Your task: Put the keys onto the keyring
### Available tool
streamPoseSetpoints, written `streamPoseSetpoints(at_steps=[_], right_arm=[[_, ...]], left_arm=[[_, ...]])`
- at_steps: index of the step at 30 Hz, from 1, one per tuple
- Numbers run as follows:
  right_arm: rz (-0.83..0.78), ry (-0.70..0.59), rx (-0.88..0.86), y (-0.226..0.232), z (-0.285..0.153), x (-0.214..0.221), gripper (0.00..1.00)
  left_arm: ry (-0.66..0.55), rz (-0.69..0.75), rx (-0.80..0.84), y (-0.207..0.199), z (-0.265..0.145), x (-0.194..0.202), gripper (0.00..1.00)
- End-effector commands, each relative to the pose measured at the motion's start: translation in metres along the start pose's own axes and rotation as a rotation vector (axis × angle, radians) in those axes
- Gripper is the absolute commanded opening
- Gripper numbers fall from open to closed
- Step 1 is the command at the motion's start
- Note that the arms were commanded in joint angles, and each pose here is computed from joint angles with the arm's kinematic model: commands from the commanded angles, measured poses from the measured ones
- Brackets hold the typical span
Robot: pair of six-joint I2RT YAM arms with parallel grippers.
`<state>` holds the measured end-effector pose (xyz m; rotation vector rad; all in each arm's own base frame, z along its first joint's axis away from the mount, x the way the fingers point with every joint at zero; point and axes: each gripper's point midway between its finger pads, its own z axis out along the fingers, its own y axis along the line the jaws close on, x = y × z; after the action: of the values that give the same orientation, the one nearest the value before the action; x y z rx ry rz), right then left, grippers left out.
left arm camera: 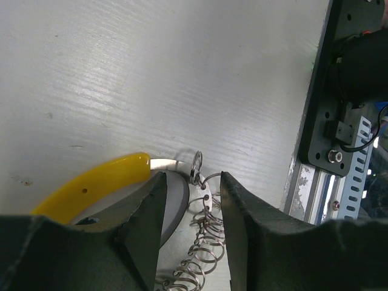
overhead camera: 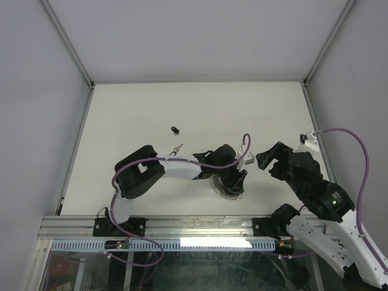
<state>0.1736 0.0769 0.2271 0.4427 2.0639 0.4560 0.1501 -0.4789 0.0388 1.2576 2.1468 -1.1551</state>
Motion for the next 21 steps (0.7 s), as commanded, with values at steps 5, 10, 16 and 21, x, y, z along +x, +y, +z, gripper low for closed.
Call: streamPoseSetpoints(at_steps=[5,10,16,21], right_arm=[[0.046,-0.050,-0.037,0.0086,-0.0068,-0.0142,0.81],[0.047,-0.046,-0.038,0.0086,-0.0066,-0.0131,0.81],[0.049,-0.053,-0.036,0.0074,-0.0073,-0.0140,0.81],[0.051,-0.054,-0.035,0.0074,-0.0069,-0.0142,0.81]], left_arm=[[-0.056,0.046,0.063,-0.0117,0.0014,-0.0257,0.37],[-0.057,0.046,0.071,-0.0128,0.0024,-0.0261,0.36],[-0.060,0.039,0.093,-0.0160,0.0043,-0.0274,0.32],[-0.059,0.038,0.100,-0.0169,0.0063,-0.0270,0.32]])
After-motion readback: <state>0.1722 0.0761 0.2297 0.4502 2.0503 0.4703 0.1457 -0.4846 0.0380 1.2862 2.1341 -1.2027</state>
